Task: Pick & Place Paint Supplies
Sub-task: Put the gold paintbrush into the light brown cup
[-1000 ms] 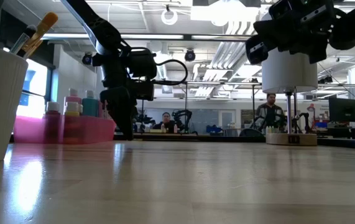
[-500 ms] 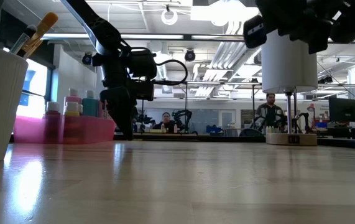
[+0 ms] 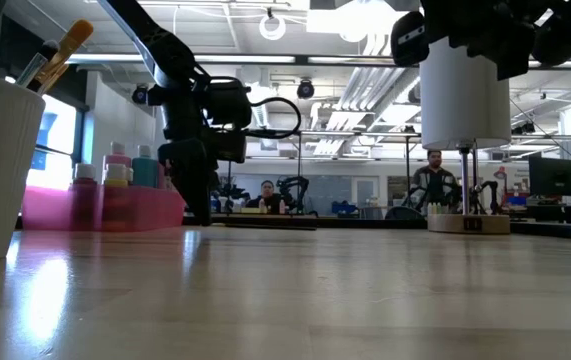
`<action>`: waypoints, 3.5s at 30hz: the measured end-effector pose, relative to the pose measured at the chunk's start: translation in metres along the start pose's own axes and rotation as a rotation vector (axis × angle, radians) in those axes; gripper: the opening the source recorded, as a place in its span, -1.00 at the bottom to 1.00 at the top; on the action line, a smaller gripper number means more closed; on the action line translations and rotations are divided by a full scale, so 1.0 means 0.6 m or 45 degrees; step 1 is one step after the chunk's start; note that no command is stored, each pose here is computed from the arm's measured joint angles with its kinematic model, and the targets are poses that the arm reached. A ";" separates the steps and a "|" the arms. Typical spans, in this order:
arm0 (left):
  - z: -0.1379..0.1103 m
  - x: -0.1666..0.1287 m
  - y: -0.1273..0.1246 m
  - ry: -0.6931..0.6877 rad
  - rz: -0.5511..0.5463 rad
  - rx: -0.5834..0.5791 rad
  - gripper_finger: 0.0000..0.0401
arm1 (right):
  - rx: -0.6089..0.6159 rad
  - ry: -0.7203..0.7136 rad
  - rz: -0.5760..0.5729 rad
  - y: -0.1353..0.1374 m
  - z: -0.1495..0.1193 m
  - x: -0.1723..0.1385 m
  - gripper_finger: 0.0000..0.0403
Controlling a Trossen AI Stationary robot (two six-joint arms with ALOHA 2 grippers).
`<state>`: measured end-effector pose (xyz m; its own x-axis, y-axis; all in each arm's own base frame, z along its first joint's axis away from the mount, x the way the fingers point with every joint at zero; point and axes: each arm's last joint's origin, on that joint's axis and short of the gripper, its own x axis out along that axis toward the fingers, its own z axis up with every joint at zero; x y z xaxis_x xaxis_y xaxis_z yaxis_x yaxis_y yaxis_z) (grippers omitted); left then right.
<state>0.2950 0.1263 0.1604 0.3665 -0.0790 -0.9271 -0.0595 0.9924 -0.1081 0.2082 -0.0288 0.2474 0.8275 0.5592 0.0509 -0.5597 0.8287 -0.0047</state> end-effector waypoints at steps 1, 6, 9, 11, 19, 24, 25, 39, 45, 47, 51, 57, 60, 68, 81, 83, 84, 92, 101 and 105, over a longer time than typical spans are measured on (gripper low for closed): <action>0.000 0.000 0.000 0.000 0.000 0.000 -1.00 | 0.000 0.000 0.001 0.000 0.000 0.000 -0.98; 0.000 0.000 0.000 0.000 0.000 0.000 -1.00 | 0.000 -0.001 0.003 0.004 0.000 0.004 -0.98; 0.000 0.000 0.000 0.000 0.000 0.000 -1.00 | 0.000 -0.003 -0.013 0.009 0.000 0.010 -0.98; 0.000 0.000 0.000 0.000 0.000 0.000 -1.00 | 0.006 0.002 -0.018 0.011 0.004 0.016 -0.98; 0.000 0.000 -0.001 -0.012 -0.034 0.000 -1.00 | -0.036 0.282 -0.274 0.030 0.013 0.056 -0.98; 0.001 0.000 -0.002 -0.014 -0.043 0.001 -1.00 | -0.069 0.466 -0.532 0.042 -0.010 0.069 -0.98; 0.001 0.000 -0.002 -0.014 -0.042 0.001 -1.00 | -0.071 0.490 -0.543 0.043 -0.016 0.073 -0.98; 0.003 0.000 -0.002 -0.041 -0.069 0.005 -1.00 | -0.148 0.611 -0.803 -0.020 -0.124 0.131 -0.98; 0.002 0.000 -0.003 -0.030 -0.074 0.002 -1.00 | -0.288 0.630 -0.785 -0.033 -0.154 0.144 -0.99; 0.002 0.000 -0.002 -0.031 -0.073 0.002 -1.00 | -0.334 0.625 -0.775 -0.035 -0.161 0.149 -0.99; 0.002 0.000 -0.002 -0.031 -0.073 0.002 -1.00 | -0.320 0.670 -0.768 -0.046 -0.169 0.166 -0.99; 0.002 0.000 -0.002 -0.030 -0.074 -0.004 -1.00 | -0.309 0.920 -0.836 -0.080 -0.160 0.212 -0.99; 0.002 0.000 -0.002 -0.030 -0.074 -0.004 -1.00 | -0.338 1.044 -0.853 -0.098 -0.155 0.233 -0.99; 0.002 0.000 -0.003 -0.028 -0.074 -0.005 -1.00 | -0.331 1.350 -0.925 -0.137 -0.181 0.248 -0.99; 0.001 0.000 -0.004 -0.031 -0.099 -0.008 -1.00 | -0.326 1.363 -0.865 -0.140 -0.186 0.243 -0.98; 0.001 0.000 -0.004 -0.032 -0.104 -0.010 -1.00 | -0.317 1.347 -0.839 -0.139 -0.186 0.244 -0.95; 0.001 0.000 -0.004 -0.033 -0.107 -0.012 -1.00 | -0.318 1.342 -0.836 -0.139 -0.185 0.245 -0.91; 0.002 0.000 -0.005 -0.039 -0.130 -0.052 -1.00 | -0.344 1.349 -0.823 -0.133 -0.186 0.249 -0.35; 0.004 -0.001 -0.007 -0.066 -0.195 -0.068 -1.00 | -0.304 1.356 -0.882 -0.144 -0.186 0.240 -0.04; 0.004 -0.001 -0.007 -0.069 -0.207 -0.068 -1.00 | -0.297 1.371 -0.910 -0.152 -0.190 0.235 -0.08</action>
<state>0.2971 0.1222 0.1622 0.4249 -0.2315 -0.8751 -0.0439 0.9603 -0.2753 0.3809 -0.0225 0.1408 0.6176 -0.3529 -0.7029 -0.0544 0.8724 -0.4858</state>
